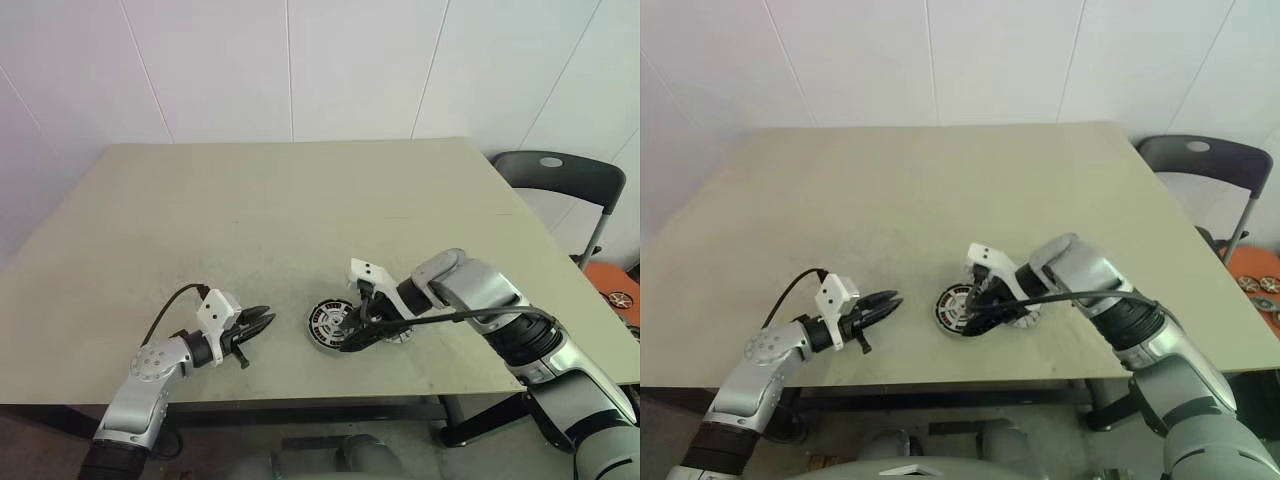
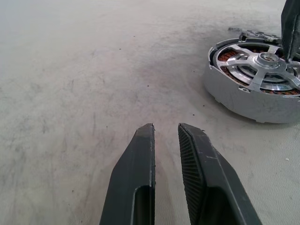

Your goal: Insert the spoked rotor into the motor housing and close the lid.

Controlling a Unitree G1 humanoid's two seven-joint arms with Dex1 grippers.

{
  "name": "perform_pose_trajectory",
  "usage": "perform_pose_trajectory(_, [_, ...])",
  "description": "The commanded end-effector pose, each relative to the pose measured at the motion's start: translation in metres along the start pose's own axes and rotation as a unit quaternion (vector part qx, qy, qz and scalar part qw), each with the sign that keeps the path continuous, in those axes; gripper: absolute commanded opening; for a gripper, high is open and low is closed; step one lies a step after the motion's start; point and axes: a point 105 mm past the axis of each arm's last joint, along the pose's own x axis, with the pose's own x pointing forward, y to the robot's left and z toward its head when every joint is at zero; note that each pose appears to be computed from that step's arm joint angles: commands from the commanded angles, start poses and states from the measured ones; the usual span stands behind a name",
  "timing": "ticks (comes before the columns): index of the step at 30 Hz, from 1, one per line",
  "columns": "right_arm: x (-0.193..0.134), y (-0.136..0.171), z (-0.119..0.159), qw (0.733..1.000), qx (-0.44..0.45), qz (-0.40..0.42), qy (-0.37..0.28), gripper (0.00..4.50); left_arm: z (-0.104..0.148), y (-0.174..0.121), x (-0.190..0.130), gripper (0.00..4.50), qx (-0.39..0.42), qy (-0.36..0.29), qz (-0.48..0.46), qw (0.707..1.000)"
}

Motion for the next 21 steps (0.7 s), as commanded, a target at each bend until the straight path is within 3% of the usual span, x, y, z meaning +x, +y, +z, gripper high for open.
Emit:
perform_pose_trajectory(1, [-0.024,0.018,0.031,0.989,0.080,0.056,-0.109,2.63,0.017,0.000,0.004,0.92,0.017,-0.023,-0.004,1.000])
perform_pose_trajectory(5, [-0.037,0.018,0.026,0.959,0.200,0.089,-0.182,2.63,0.019,-0.003,0.005,0.92,0.015,-0.029,-0.008,0.999])
perform_pose_trajectory(9, [-0.039,0.015,0.003,0.929,0.274,0.109,-0.226,2.63,0.031,-0.009,0.006,0.92,0.004,-0.059,-0.030,0.998])
perform_pose_trajectory(21, [-0.027,0.038,-0.094,0.848,0.470,0.081,-0.229,2.63,0.031,-0.025,0.007,0.92,-0.013,-0.065,-0.077,0.995])
